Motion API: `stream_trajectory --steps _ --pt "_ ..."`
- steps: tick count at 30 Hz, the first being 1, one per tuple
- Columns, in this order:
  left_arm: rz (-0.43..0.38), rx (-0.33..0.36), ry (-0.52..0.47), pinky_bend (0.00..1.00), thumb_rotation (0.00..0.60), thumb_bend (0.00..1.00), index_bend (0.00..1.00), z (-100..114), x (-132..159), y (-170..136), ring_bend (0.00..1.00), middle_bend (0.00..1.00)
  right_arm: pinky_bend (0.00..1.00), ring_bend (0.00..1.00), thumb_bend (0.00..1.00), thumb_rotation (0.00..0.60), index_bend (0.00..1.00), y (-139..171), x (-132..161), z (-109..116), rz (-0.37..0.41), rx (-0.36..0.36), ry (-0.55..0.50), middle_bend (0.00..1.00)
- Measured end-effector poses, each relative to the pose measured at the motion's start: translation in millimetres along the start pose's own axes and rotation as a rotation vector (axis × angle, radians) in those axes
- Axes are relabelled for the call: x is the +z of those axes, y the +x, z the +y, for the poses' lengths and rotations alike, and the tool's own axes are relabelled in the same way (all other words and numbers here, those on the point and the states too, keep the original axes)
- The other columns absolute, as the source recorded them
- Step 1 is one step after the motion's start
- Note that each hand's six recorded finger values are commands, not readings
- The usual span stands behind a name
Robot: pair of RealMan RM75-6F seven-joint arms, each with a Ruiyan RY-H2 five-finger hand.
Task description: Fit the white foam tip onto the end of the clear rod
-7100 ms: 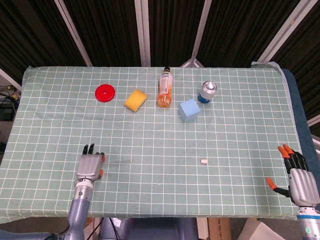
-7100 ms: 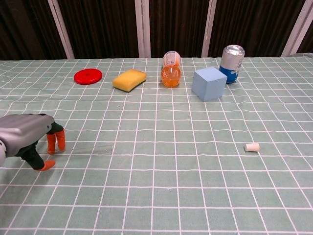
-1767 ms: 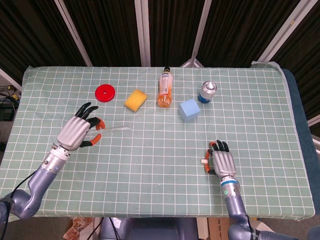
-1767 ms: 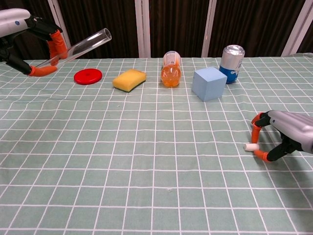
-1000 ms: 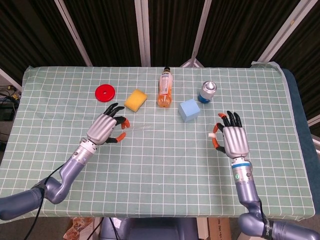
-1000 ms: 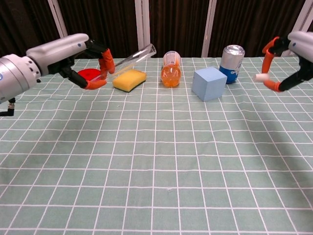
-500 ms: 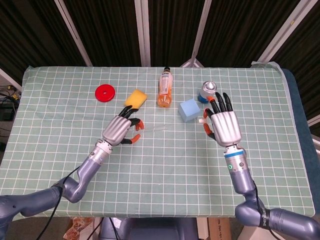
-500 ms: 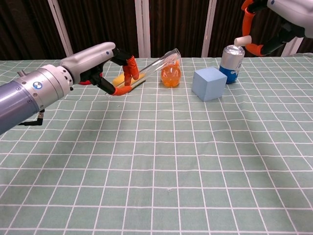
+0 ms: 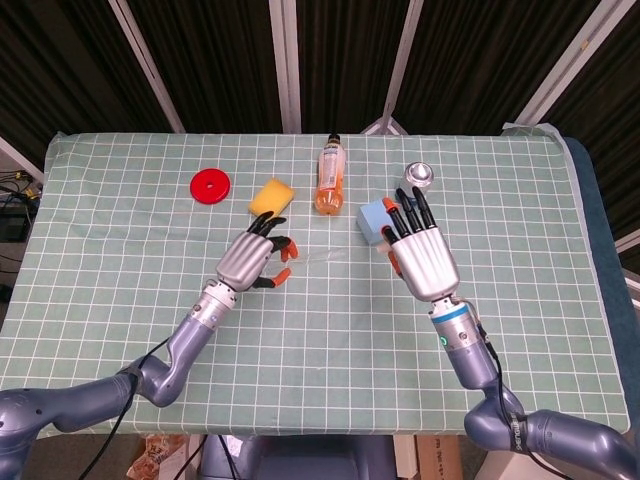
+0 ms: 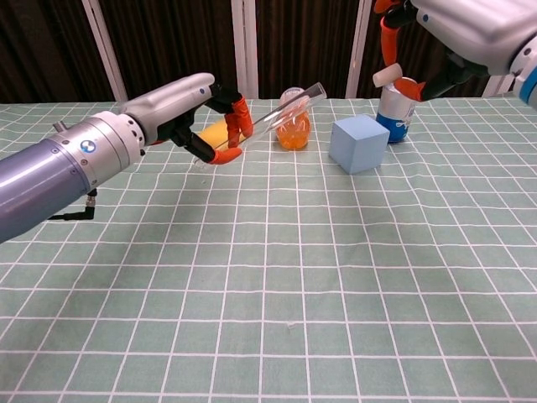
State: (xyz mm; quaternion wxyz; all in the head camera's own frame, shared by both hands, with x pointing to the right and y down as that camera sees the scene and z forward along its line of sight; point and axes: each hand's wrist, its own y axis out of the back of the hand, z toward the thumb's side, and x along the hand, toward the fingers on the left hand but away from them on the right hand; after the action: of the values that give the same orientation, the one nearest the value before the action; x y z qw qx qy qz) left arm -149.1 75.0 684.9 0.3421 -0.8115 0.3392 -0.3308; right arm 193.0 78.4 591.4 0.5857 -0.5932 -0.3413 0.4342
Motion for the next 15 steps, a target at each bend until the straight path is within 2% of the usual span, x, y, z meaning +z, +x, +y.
stream_trajectory --steps 5,15 --pt "0.0 -0.008 -0.003 0.0 0.6 0.82 0.49 -2.8 5.3 1.2 0.12 0.53 0.0 0.0 0.43 0.6 0.59 -0.2 4.3 -0.5 0.018 -0.025 0.038 0.19" --pt "0.016 0.0 -0.01 0.0 0.6 0.82 0.49 -6.4 11.5 3.6 0.12 0.53 0.0 0.0 0.43 0.6 0.59 -0.6 7.6 -0.1 0.009 -0.044 0.045 0.19"
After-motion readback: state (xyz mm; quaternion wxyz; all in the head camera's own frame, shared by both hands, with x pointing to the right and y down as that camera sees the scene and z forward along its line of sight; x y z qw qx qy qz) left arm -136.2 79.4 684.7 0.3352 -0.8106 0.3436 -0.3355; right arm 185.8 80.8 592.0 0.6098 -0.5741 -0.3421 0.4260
